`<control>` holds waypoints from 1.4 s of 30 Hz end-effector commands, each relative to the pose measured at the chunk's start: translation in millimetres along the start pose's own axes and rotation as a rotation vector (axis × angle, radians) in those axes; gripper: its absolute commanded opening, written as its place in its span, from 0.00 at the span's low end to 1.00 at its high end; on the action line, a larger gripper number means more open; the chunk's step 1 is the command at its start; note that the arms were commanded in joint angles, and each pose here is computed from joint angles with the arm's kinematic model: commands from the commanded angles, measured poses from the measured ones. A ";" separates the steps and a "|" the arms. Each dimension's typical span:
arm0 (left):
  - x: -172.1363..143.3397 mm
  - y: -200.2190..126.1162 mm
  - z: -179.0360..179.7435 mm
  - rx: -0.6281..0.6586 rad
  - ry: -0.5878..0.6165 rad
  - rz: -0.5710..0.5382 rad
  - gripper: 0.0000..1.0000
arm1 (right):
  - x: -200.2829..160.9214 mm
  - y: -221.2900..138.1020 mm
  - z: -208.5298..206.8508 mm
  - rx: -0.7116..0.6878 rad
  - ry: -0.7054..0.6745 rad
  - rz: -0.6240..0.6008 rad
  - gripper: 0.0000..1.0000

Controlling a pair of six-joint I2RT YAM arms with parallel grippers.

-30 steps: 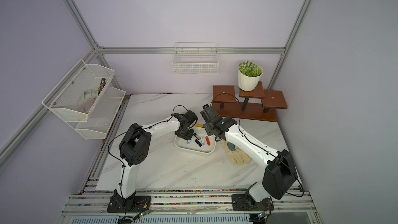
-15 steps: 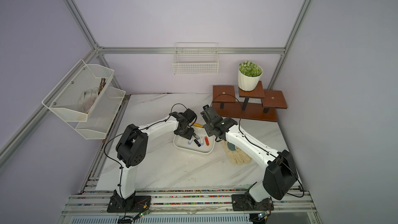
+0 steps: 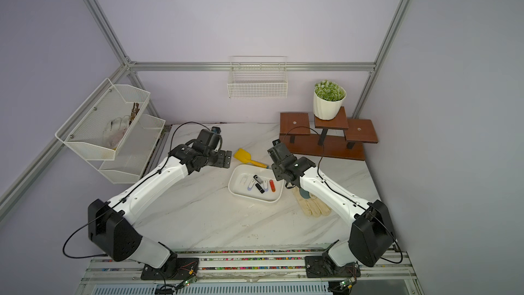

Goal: Put the usb flash drive into the storage box
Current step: Reset both arms

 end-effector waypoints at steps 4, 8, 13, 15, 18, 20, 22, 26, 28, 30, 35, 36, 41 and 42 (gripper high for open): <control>-23.0 7.4 82.7 0.188 -0.183 -0.248 1.00 | 0.3 8.7 -60.9 -0.185 0.231 -0.110 0.88; -40.5 -1.0 118.3 0.318 -0.204 -0.420 1.00 | -18.8 23.9 -103.3 -0.331 0.339 -0.142 0.97; -62.0 -1.0 136.3 0.349 -0.169 -0.587 1.00 | -48.0 45.1 -129.3 -0.503 0.371 -0.194 0.99; -72.5 4.4 135.5 0.317 -0.146 -0.624 1.00 | -58.7 49.8 -137.0 -0.513 0.410 -0.213 0.99; -78.5 5.1 140.2 0.334 -0.143 -0.660 1.00 | -70.8 45.0 -144.9 -0.517 0.472 -0.285 0.99; -77.2 4.0 136.4 0.298 -0.140 -0.673 1.00 | -75.5 35.0 -146.8 -0.537 0.487 -0.378 0.99; -75.7 1.9 134.5 0.276 -0.140 -0.712 1.00 | -82.2 25.2 -148.3 -0.560 0.500 -0.436 0.99; -70.4 2.5 137.4 0.294 -0.123 -0.743 1.00 | -96.3 11.9 -152.4 -0.647 0.507 -0.555 0.99; -65.2 7.1 133.2 0.271 -0.082 -0.763 1.00 | -98.2 13.5 -149.6 -0.652 0.492 -0.600 0.99; -59.4 14.0 131.3 0.292 -0.060 -0.755 1.00 | -99.2 23.7 -148.6 -0.661 0.491 -0.592 0.99; -50.7 25.8 125.8 0.290 -0.011 -0.738 1.00 | -90.8 42.8 -141.0 -0.654 0.446 -0.611 0.99; -50.1 25.3 127.7 0.297 -0.015 -0.750 1.00 | -93.8 46.4 -139.7 -0.644 0.444 -0.589 0.99; -34.5 39.8 125.6 0.225 -0.083 -0.778 1.00 | -89.8 39.4 -141.5 -0.644 0.453 -0.619 0.99; -33.9 49.2 122.3 0.202 -0.067 -0.756 1.00 | -89.9 38.9 -141.1 -0.643 0.451 -0.624 0.99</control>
Point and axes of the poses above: each gripper's point midway between its finger pads, its own y axis out along the fingers, its own z axis along the line the jaws close on, x = y × z, the point moved 2 cm from there along -y, back along the fingers, and after that the axes turned 12 degrees about -y, right-handed, at the moved point
